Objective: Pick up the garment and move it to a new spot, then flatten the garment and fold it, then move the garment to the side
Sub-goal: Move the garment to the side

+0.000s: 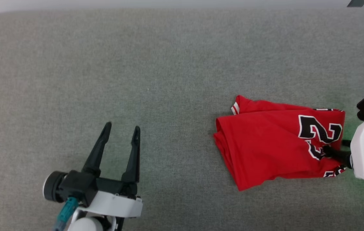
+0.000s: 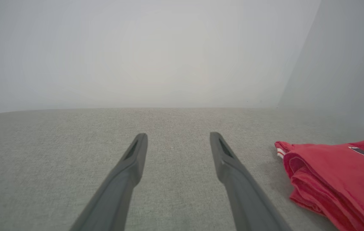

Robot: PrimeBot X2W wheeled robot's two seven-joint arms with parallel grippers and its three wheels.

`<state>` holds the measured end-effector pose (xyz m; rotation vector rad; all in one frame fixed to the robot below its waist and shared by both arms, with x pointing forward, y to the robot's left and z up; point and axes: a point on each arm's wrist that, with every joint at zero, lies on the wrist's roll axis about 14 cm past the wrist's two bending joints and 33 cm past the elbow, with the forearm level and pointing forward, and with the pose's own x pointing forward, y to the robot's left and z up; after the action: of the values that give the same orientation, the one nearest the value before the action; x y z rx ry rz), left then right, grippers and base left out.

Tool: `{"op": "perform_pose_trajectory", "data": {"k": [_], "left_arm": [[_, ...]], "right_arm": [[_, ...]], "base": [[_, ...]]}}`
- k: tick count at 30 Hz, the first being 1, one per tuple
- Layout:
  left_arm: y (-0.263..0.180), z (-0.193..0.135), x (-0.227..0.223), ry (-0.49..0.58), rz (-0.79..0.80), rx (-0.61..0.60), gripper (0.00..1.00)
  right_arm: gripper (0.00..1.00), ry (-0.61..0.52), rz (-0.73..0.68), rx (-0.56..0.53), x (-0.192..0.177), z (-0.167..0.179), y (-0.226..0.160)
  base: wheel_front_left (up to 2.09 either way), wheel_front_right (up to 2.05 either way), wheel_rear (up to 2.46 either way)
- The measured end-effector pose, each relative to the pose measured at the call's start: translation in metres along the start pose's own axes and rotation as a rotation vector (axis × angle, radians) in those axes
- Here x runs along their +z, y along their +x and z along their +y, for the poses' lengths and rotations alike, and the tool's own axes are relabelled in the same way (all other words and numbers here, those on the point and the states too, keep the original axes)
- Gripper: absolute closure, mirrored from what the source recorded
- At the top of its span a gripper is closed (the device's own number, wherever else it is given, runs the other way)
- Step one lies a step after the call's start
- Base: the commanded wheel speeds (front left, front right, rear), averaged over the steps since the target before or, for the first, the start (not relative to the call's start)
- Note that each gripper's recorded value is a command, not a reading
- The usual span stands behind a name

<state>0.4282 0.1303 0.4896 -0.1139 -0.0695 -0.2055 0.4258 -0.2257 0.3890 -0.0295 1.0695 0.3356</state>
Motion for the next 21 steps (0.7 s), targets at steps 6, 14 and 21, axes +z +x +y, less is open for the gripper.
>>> {"op": "perform_pose_trajectory", "data": {"k": [6, 14, 21], "left_arm": [[0.014, -0.001, -0.012, 0.009, 0.021, -0.015, 0.00], [0.034, -0.021, -0.024, 0.015, 0.030, -0.105, 0.00], [0.064, -0.054, -0.023, 0.063, -0.008, -0.261, 0.00]], "right_arm": [[0.60, 0.005, 0.021, 0.017, 0.002, -0.001, 0.019], [1.00, 0.119, -0.190, 0.013, 0.021, -0.015, 0.017], [1.00, 0.265, -0.346, -0.150, 0.007, -0.081, -0.021]], "base": [[0.00, 0.00, 0.00], [0.00, 0.00, 0.00], [0.00, 0.00, 0.00]]}}
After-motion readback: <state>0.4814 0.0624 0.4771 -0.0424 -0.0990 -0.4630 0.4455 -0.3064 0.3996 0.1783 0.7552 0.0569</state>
